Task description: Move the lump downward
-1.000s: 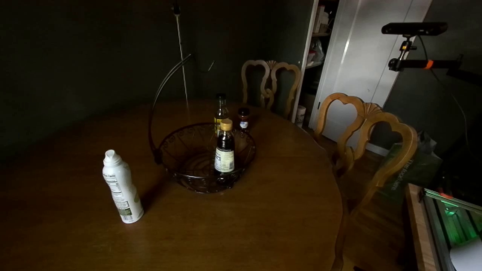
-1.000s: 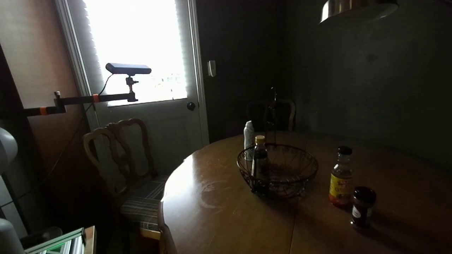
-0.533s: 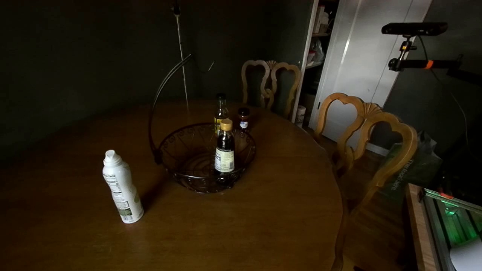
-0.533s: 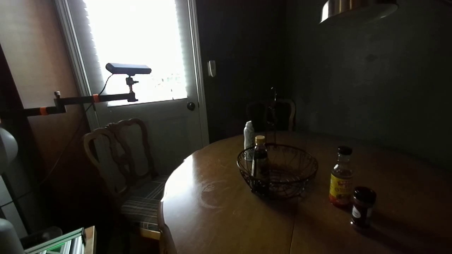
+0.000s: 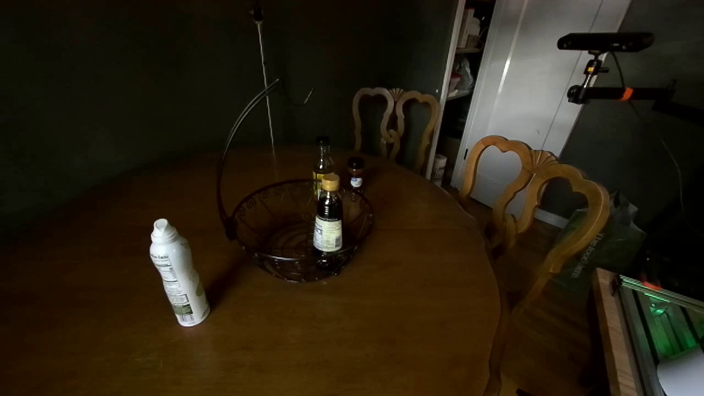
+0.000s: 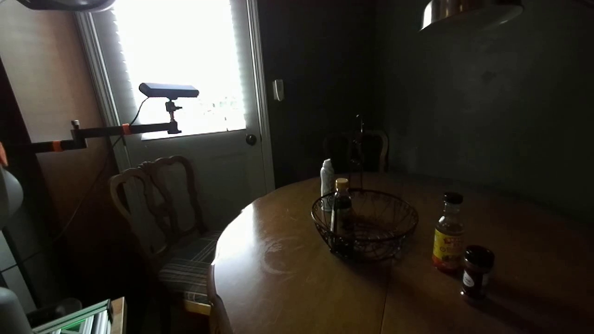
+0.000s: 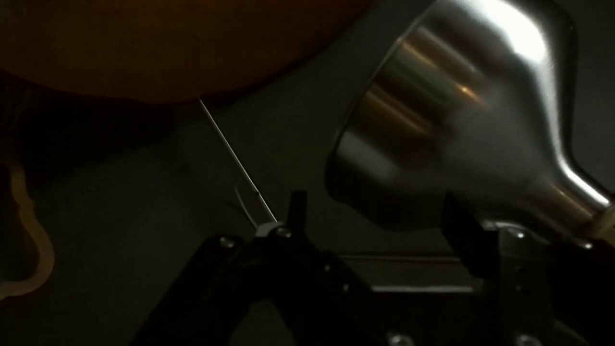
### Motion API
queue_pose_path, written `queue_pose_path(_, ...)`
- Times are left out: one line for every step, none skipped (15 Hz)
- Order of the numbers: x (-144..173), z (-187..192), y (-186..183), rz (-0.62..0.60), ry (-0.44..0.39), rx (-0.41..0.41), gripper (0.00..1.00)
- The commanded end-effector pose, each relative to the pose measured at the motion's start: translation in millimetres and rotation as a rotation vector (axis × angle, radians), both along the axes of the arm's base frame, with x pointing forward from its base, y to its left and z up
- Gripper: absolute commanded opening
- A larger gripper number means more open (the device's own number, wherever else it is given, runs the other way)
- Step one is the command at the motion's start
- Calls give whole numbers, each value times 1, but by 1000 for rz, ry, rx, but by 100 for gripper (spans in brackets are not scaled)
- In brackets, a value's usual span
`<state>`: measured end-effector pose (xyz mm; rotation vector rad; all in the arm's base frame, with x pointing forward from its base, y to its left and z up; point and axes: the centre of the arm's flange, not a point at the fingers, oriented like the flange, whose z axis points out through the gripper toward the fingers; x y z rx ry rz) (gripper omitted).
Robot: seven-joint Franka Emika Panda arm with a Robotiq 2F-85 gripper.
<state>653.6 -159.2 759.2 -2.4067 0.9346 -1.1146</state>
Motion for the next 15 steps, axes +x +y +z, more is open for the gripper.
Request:
queue_pose_path(30,-1,-1,17,-132,13,42)
queue_pose_path(34,-3,-1,17,-156,10,35)
queue_pose_path(38,-5,-1,17,-183,4,26)
queue_pose_path(42,-7,-2,18,-207,0,19)
queue_pose_path(46,-8,-2,14,-234,-5,12)
queue_pose_path(49,-9,-3,7,-254,-8,4)
queue_pose_path(52,-10,-4,4,-274,-12,1)
queue_pose_path(55,-12,-5,0,-289,-19,0)
queue_pose_path(57,-14,-6,-3,-304,-26,0)
queue_pose_path(60,-17,-7,-7,-315,-35,0)
queue_pose_path(62,-19,-8,-11,-327,-43,0)
queue_pose_path(64,-21,-9,-13,-336,-47,0)
queue_pose_path(67,-24,-10,-11,-347,-55,0)
queue_pose_path(69,-27,-11,-9,-352,-62,0)
queue_pose_path(71,-31,-12,0,-344,-66,0)
